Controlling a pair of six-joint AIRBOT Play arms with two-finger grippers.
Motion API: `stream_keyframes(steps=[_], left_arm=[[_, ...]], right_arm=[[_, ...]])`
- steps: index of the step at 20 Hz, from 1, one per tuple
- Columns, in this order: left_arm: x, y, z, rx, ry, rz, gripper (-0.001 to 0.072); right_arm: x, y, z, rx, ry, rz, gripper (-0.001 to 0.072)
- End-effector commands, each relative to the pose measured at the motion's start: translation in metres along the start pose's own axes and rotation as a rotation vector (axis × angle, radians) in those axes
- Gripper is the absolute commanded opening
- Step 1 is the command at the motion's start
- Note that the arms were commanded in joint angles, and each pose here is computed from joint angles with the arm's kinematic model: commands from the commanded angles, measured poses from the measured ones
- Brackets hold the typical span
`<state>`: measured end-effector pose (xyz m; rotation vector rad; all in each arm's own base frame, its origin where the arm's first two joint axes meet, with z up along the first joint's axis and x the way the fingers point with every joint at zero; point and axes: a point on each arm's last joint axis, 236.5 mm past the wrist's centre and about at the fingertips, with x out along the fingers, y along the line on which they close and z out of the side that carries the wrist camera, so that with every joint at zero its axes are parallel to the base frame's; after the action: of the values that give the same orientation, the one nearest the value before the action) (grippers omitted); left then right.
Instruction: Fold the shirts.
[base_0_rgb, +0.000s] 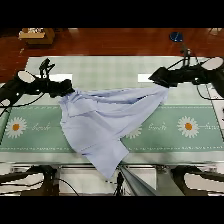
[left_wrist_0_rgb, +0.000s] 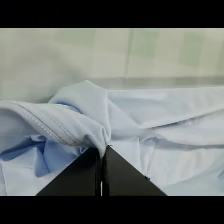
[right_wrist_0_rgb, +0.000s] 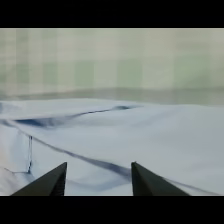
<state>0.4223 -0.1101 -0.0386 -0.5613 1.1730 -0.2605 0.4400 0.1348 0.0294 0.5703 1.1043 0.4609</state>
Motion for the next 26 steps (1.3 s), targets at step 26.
stream_keyframes(steps=[26], left_arm=[[-0.001,-0.001,-0.003,0.132,0.012,-0.004,0.0020]], right_arm=[[0.093,-0.061,-0.046,0.195,0.138,-0.221,0.0320]])
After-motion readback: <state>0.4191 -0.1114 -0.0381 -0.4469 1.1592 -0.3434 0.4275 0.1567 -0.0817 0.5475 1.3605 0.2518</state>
